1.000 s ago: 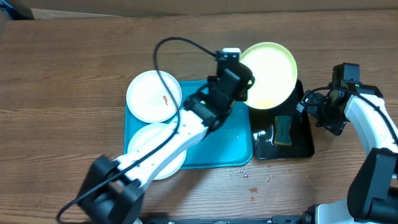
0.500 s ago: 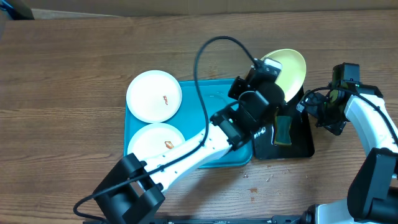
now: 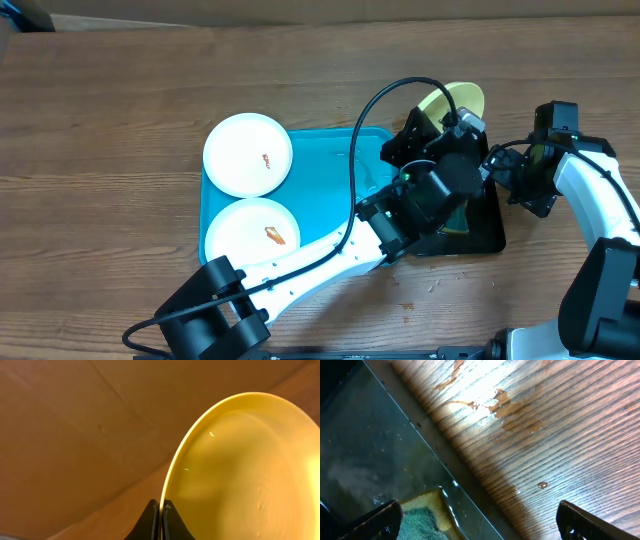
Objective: Clean dirty plates on tray and stack at the side
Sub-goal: 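Lift the yellow plate with the left gripper and carry it leftward, then lower the yellow plate onto the table left of the tray and release, then grasp the lower white plate rim with the left gripper and slide it right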
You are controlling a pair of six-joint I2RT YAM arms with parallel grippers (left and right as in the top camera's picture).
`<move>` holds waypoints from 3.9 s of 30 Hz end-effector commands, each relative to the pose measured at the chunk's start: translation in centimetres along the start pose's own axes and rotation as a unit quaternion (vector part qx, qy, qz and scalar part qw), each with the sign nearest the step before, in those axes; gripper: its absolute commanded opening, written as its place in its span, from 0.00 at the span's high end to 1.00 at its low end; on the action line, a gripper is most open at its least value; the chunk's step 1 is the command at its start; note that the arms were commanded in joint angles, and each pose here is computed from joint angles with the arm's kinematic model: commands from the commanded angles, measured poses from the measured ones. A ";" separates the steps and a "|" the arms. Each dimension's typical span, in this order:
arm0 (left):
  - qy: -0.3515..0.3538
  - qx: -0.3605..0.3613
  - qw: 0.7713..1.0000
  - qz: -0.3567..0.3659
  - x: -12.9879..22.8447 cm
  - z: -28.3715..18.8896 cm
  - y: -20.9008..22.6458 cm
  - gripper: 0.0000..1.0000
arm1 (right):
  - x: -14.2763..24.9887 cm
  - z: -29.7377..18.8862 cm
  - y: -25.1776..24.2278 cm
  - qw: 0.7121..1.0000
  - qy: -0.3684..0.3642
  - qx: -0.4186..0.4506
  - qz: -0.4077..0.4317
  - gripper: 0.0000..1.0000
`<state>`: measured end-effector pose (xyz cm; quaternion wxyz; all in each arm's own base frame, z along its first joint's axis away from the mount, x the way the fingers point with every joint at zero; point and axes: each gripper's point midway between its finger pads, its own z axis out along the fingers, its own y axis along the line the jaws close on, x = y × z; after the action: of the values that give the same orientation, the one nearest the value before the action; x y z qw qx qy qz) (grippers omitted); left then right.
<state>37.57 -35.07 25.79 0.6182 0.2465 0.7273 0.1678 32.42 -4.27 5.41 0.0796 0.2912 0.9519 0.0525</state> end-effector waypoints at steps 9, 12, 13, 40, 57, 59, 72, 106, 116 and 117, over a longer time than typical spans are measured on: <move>-0.030 -0.043 0.998 0.030 -2.6 -0.6 1.7 0.96 | -1.0 -1.0 0.5 1.000 -0.019 -0.011 0.002 0.00; -0.036 -0.062 0.997 0.024 -3.2 -0.7 2.6 0.96 | -1.0 -1.0 0.5 1.000 -0.019 -0.011 0.002 0.00; -0.038 -0.069 0.997 0.015 -3.4 -0.7 2.9 0.96 | -1.0 -1.0 0.5 1.000 -0.019 -0.011 0.002 0.00; 0.175 0.191 0.923 -0.283 6.6 4.1 0.6 0.96 | -1.0 -1.0 0.5 1.000 -0.019 -0.011 0.002 0.00; 0.403 -0.077 0.671 -0.618 32.8 3.3 32.2 0.96 | -1.0 -1.0 0.5 1.000 -0.019 -0.011 0.002 0.00; 0.403 -0.118 0.647 -0.636 35.5 1.6 35.1 0.96 | -1.0 -1.0 0.5 1.000 -0.019 -0.011 0.002 0.00; 0.499 -0.329 0.552 -0.581 50.4 -7.1 38.9 0.96 | -1.0 -1.0 0.5 1.000 -0.019 -0.011 0.002 0.00; 0.637 0.071 0.575 -0.508 40.0 -13.9 17.5 0.29 | -1.0 -1.0 0.5 1.000 -0.019 -0.011 0.002 0.00; 0.647 0.081 0.568 -0.503 42.4 -15.3 14.8 0.39 | -1.0 -1.0 0.5 1.000 -0.019 -0.011 0.002 0.00; 0.649 0.084 0.567 -0.500 42.5 -15.5 14.6 0.43 | -1.0 -1.0 0.5 1.000 -0.019 -0.011 0.002 0.00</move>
<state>20.63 2.25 2.45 -0.0472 -0.2935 0.9476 -0.1172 32.51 -4.17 5.48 0.0801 0.2906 0.9518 0.0558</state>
